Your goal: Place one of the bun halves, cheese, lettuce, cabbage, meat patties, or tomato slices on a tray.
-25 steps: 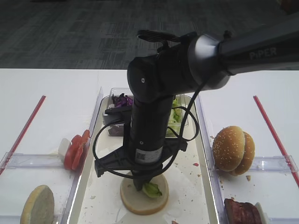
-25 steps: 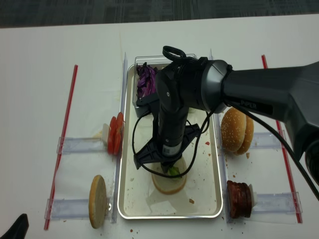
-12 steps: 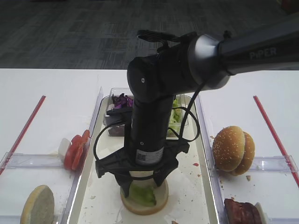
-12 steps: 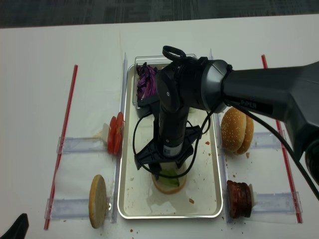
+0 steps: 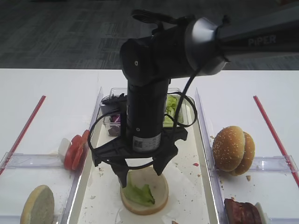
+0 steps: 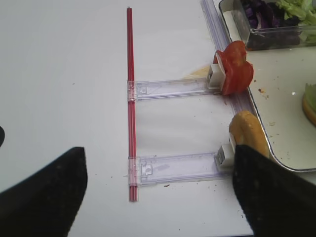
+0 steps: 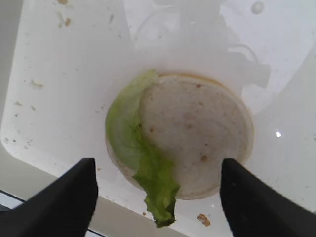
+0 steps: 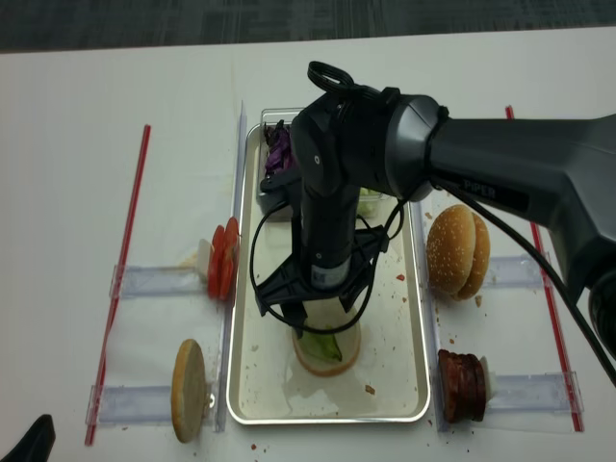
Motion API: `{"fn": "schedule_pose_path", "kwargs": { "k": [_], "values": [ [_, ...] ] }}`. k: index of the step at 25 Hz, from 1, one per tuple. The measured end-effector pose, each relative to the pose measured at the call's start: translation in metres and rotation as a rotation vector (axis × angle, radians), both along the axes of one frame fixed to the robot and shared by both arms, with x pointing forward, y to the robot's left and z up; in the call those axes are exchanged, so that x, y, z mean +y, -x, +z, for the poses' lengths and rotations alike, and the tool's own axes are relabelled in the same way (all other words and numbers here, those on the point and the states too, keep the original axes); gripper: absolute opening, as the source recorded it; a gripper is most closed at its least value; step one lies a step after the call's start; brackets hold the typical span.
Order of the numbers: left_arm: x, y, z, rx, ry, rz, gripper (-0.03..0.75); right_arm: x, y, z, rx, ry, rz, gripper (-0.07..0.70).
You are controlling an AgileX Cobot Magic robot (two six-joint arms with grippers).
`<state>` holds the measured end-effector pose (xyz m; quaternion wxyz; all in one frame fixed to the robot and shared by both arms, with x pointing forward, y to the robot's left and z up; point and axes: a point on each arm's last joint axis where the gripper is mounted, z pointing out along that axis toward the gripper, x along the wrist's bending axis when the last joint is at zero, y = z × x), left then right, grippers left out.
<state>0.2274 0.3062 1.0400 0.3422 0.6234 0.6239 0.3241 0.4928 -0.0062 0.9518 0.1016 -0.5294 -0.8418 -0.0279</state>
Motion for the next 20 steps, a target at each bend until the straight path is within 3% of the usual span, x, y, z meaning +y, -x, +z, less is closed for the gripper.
{"fn": "schedule_pose_path", "kwargs": {
  "k": [11,20],
  "values": [
    [0.000,0.000,0.000,0.000,0.000,0.000,0.575,0.007,-0.010,0.032,-0.026,0.004,0.013,0.533],
    [0.000,0.000,0.000,0.000,0.000,0.000,0.575,0.015,-0.018,0.053,-0.081,-0.040,0.015,0.533]
  ]
}}
